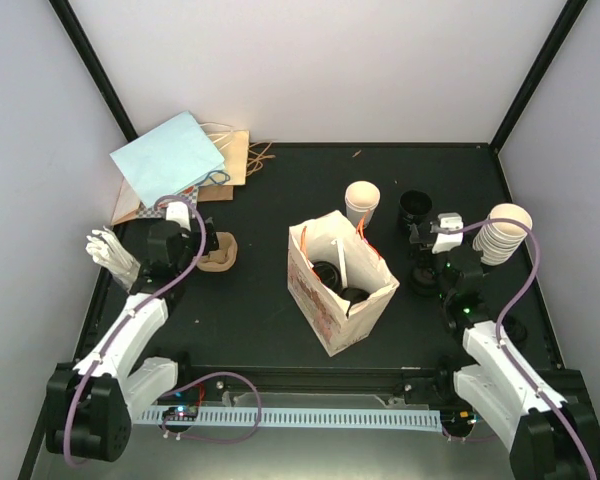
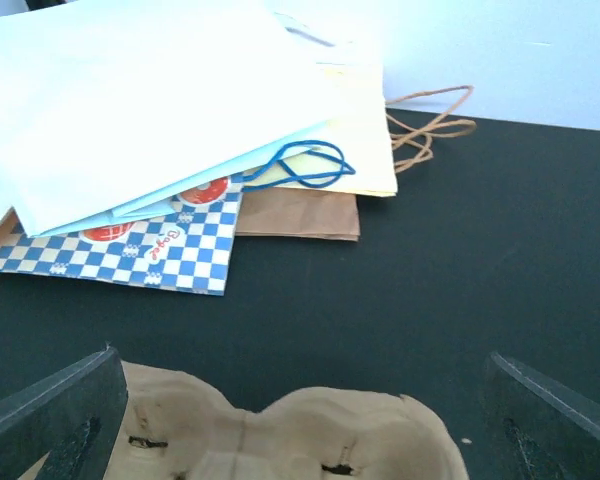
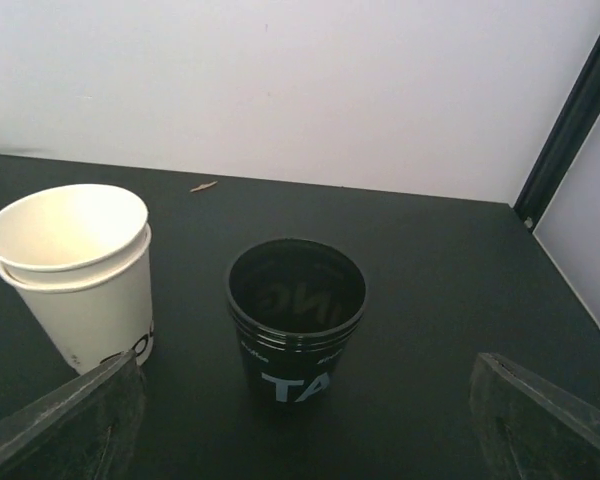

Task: Pack the takeout coffee

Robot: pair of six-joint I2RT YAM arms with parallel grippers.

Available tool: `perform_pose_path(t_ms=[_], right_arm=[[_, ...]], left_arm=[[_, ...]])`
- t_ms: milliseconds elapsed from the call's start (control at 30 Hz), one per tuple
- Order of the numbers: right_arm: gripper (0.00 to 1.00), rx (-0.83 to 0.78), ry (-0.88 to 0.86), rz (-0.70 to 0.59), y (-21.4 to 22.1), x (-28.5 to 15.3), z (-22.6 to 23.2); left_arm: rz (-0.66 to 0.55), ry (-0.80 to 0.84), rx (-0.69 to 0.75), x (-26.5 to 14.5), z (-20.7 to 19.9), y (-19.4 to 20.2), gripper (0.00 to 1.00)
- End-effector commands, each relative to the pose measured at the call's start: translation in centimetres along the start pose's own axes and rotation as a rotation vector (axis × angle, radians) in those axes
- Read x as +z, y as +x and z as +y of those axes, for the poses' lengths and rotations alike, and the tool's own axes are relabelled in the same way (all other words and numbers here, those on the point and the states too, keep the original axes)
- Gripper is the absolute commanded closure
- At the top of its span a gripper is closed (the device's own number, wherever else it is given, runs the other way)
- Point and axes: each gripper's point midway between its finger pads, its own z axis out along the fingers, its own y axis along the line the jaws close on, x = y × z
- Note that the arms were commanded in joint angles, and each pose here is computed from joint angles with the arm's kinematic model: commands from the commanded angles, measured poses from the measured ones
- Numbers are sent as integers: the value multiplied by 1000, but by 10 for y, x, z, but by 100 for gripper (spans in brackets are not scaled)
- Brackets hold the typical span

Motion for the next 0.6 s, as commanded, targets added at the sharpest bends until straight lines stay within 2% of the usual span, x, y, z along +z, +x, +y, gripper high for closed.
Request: perform_pose_path(t_ms=[0,167,333,567], right_arm=[[10,-11,-1,-134,-18,4,-4],[12,11,1,-116,-6,19,-10],[13,96,39,-170,3,22,-23],[13,52,55,-182,10,30,-25]], left_arm=[[-106,-41,-17,8,13,-10,2],[-162,-32,8,11,12,-16,2],[-257,-27,65,9,12,-16,1],[-275,-23,96,21,11,-9,1]])
